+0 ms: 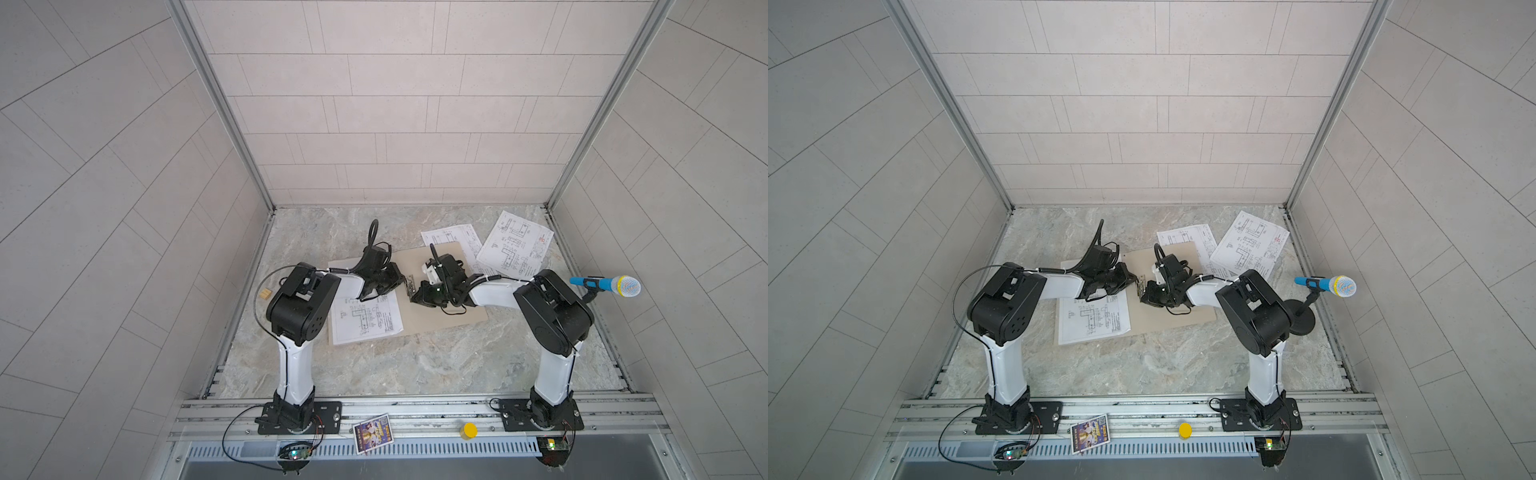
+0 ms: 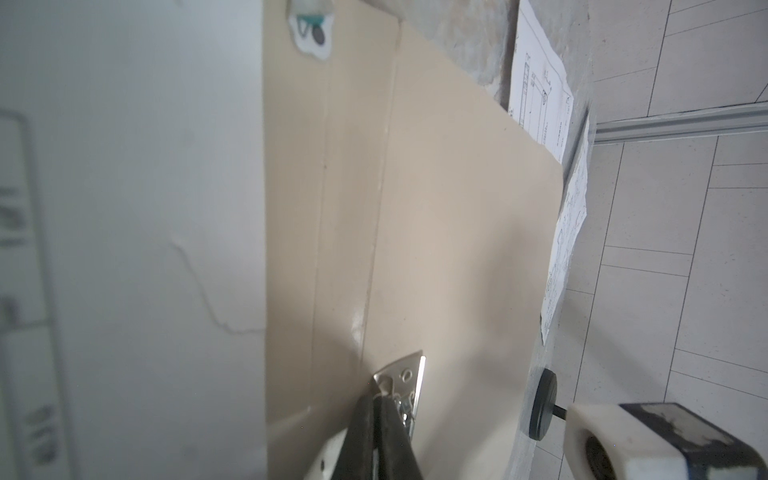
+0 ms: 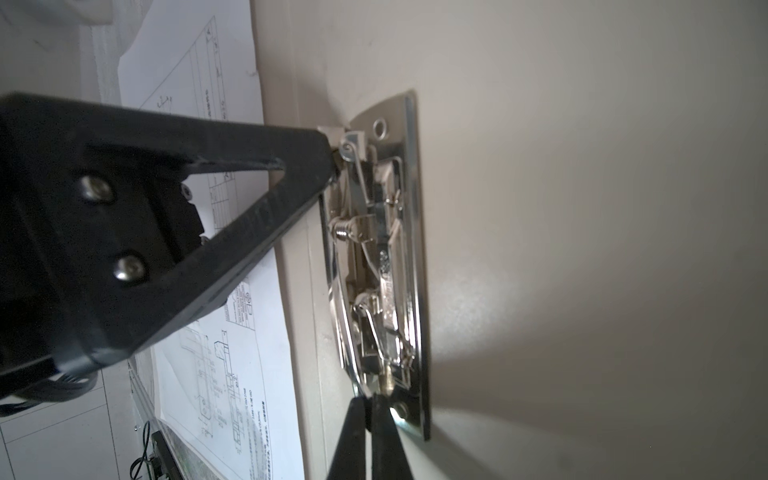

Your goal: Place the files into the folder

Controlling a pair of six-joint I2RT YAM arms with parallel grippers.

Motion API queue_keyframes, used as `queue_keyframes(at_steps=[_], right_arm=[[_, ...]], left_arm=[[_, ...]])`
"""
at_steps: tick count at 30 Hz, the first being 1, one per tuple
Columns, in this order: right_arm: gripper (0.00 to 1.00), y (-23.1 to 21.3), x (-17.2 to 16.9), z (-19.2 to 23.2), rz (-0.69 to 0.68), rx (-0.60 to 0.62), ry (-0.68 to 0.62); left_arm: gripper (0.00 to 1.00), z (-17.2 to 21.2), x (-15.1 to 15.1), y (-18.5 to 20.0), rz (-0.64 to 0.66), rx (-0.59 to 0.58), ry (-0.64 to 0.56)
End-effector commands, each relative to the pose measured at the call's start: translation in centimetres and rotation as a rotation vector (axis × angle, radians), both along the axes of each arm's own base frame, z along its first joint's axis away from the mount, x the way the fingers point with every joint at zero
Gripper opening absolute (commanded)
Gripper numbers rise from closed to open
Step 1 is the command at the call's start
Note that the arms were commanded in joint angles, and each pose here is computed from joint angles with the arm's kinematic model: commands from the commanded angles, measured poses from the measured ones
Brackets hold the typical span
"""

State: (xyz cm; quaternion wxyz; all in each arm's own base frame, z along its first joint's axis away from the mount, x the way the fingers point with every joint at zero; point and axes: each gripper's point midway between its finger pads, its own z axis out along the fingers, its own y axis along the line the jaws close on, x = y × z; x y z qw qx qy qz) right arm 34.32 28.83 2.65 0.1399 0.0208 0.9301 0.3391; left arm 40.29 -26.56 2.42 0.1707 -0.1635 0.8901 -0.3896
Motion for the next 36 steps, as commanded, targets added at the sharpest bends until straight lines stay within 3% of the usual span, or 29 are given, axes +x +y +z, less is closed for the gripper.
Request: queue_keyframes(at_steps=[1,26,36], right_arm=[[0.00,-5.1,-2.6,-6.4,-0.085,-0.252,0.142],[0.00,-4.2,-0.1,-4.3,-0.232,0.013,0.107],[0.00,-4.9,0.1,-3.9,-0.243,0.013,0.101]], left_arm=[[0.06,-1.1,-0.6,-0.1,-0.020,-0.004,0.030],[0.06,-1.7,-0.9,-0.7,-0.052,-0.026,0.037],[0.06,-1.9,-0.8,-0.8,-0.056,-0.030,0.039]])
